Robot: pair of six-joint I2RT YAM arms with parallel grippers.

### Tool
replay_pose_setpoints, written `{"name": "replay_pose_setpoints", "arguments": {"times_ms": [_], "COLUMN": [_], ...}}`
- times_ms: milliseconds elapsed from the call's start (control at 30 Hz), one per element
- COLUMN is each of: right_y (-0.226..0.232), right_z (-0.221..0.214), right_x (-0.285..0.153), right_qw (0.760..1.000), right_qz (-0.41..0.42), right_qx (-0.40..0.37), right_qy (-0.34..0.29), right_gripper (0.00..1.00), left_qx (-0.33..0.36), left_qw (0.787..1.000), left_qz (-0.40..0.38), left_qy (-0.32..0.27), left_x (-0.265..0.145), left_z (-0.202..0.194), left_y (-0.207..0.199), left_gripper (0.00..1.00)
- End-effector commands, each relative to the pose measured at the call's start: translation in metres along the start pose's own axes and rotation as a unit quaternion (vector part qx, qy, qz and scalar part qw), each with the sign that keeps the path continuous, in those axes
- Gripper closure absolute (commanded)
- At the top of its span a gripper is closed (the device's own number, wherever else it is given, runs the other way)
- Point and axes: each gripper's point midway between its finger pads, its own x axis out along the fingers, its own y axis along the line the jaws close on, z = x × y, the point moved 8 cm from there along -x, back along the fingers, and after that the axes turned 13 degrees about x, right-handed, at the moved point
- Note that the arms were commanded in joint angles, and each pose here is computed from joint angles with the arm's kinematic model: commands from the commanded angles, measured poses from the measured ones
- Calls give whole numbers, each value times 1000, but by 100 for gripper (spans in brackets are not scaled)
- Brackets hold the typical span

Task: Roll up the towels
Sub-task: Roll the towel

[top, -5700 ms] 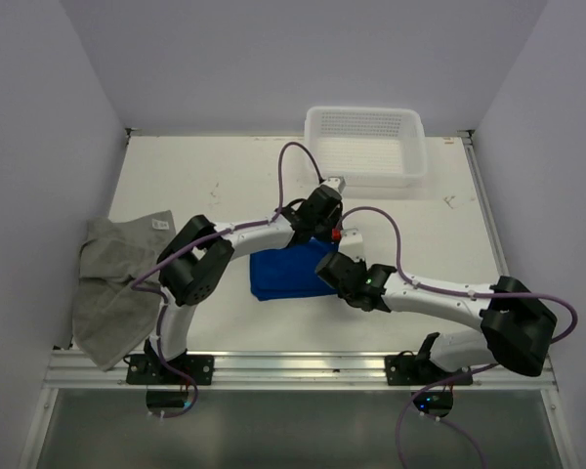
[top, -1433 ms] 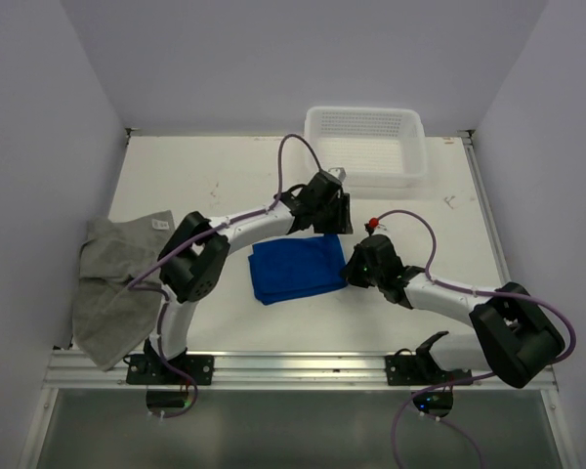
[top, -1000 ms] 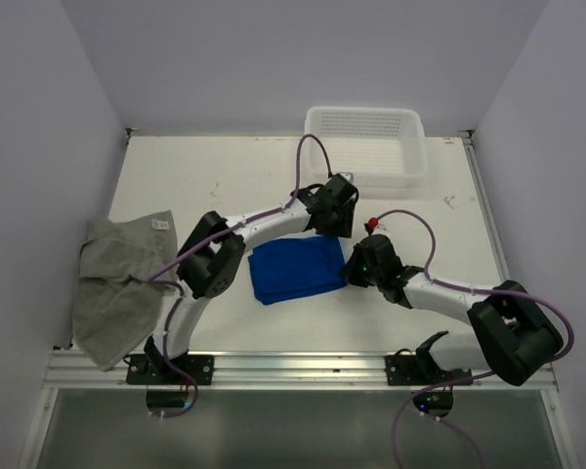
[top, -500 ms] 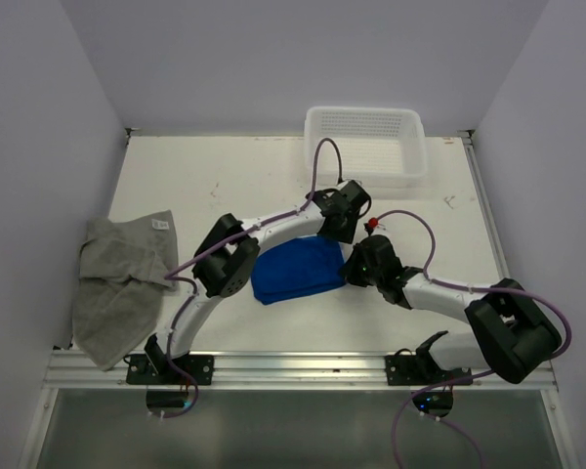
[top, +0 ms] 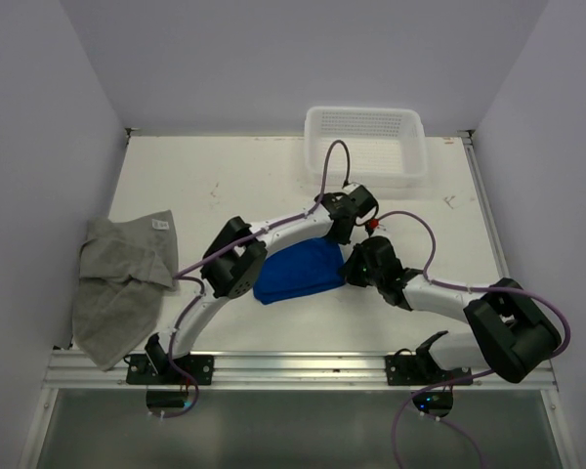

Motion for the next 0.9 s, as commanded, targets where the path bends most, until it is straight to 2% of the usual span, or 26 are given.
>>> {"name": "replay_pose_setpoints", "arguments": {"times_ms": [0,233,267,400,600,633,700,733,767,833,867], "right_y": [-19,-12,-13,-5,3,6,4,7,7,6,6], "right_z": [-7,-6,-6,-6,-9,-9,-9,-8,-8,-8,-8], "right_x": [2,1,1,-7,-21,-24,-27,-29,-29,-32,-34], "right_qw": [999,998,998,996,988,987,985,985,984,981,980], "right_qz": [-46,-44,-47,-45,-58,-53,-58,-54,-55,-66,-70], "right_qx": [-21,-43,-46,-77,-131,-136,-143,-146,-151,-165,-171], "right_qy": [0,-1,-3,-21,-65,-69,-74,-77,-79,-82,-80], "right_gripper": [100,100,100,100,100,100,100,100,100,100,100], "left_qx": [45,38,33,-14,-115,-134,-168,-184,-195,-211,-214], "left_qw": [997,997,998,1000,991,984,974,961,958,942,939], "left_qz": [35,37,34,5,-54,-78,-112,-137,-153,-180,-190], "left_qy": [47,48,45,26,-49,-93,-108,-153,-143,-187,-190], "left_x": [14,18,16,12,-8,-12,-22,-34,-30,-35,-38], "left_z": [-22,-26,-25,-20,-9,1,-8,5,-8,3,-1], "left_y": [-2,-5,-5,-2,20,20,30,34,35,41,43], "left_gripper": [73,93,100,100,100,100,100,100,100,100,100]}}
